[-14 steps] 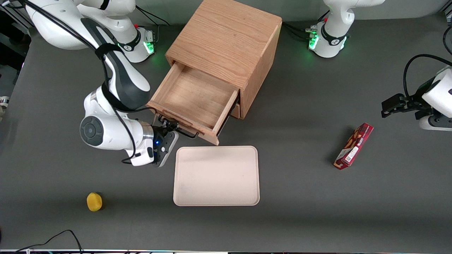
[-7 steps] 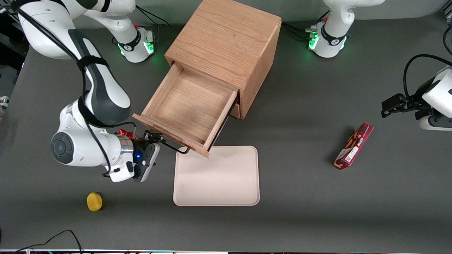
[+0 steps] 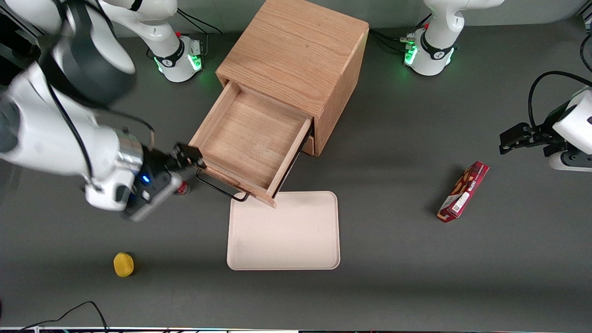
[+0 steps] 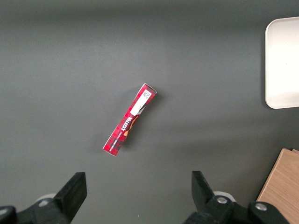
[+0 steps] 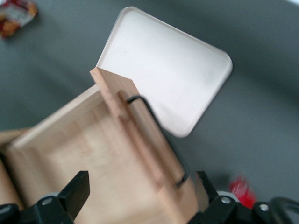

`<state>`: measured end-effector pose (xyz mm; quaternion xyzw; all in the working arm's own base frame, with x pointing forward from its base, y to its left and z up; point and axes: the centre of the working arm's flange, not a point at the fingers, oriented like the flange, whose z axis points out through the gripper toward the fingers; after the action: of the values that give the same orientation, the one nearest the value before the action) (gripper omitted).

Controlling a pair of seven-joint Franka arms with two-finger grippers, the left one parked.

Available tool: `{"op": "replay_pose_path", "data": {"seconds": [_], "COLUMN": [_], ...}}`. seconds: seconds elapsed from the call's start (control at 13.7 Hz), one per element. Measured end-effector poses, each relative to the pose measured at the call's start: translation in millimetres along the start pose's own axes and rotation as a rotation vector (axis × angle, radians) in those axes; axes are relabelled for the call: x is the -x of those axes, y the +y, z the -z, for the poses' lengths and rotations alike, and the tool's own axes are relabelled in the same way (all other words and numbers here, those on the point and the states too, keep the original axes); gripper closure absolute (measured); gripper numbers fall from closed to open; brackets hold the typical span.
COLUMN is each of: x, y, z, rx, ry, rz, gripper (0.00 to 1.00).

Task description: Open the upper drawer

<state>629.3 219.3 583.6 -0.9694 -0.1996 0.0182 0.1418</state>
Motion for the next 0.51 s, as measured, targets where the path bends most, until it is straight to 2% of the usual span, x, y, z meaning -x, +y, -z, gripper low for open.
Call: {"op": "replay_pose_path", "data": {"seconds": [0.07, 0.15, 0.22, 0.29, 0.51], "x": [15.6, 29.1, 41.0, 53.5, 95.8], "y": [-7.6, -8.0, -1.2, 12.6, 69.2], "z": [22.4, 40.5, 54.6, 64.8, 82.2], "rx": [0.039, 0.107, 0.172, 0.214, 0.27], "ry": [-0.003, 0.005, 0.018, 0.013, -0.029], "rz": [-0.112, -0.196, -0.255, -0.303, -0.434], "gripper": [0.0, 0.0, 0.0, 0.0, 0.0]}}
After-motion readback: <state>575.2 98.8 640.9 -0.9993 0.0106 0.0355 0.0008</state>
